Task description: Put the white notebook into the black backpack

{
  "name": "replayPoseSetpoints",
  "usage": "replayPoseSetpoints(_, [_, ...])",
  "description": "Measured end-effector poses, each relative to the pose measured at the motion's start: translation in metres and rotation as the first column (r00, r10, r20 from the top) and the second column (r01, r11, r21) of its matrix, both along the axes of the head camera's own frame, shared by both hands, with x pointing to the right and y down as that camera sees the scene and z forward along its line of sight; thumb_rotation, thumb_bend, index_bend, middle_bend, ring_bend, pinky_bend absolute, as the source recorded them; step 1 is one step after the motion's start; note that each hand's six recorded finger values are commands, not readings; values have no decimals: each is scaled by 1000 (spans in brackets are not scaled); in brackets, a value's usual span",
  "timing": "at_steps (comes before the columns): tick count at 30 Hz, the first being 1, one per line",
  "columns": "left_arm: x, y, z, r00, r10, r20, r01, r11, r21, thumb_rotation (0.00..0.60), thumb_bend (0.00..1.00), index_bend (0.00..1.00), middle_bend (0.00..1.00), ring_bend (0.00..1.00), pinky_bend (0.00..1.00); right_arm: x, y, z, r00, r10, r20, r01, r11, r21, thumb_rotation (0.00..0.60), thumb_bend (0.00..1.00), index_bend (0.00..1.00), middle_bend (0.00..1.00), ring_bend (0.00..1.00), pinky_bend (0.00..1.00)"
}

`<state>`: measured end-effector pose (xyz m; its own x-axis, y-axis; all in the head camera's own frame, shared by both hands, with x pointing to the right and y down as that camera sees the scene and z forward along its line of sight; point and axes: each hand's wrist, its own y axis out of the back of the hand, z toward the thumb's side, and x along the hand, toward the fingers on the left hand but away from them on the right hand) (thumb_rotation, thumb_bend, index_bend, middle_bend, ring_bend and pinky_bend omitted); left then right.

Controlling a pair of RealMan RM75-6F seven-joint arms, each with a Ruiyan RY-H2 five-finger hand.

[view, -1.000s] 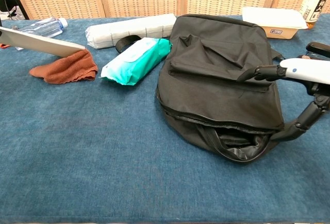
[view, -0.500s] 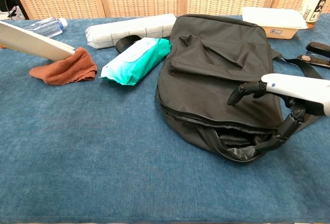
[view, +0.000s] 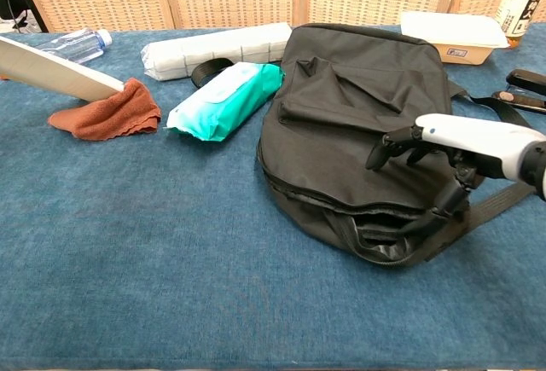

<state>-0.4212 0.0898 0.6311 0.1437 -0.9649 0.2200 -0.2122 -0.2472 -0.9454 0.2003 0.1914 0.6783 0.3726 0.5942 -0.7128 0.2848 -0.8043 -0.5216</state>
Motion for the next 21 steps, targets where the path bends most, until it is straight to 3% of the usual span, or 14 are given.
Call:
replayPoseSetpoints(7, [0,0,0,1000,-2,0,2,1000,-3,600,564,821,573,554,750,-8,-7,2,999,33,17,-34,999,11,600,211,309,277,195,213])
replayPoseSetpoints(10, [0,0,0,1000,-2,-3,2,1000,-2,600,563,821,573,554,750,-10,-8,3,999,30,11,-30,999,20,600,281,352,331,252,315])
replayPoseSetpoints(17, [-1,0,-2,1000,-2,-7,2,1000,0,600,563,821,573,554,750,-12,-7,6,1000,17,-5,-17,999,47,600,556,482,462,384,582])
replayPoseSetpoints(21, [-1,0,-3,1000,-1,-11,1,1000,5,600,563,821,573,554,750,-12,-9,5,1000,26,1,-26,997,73,600,578,553,520,438,639])
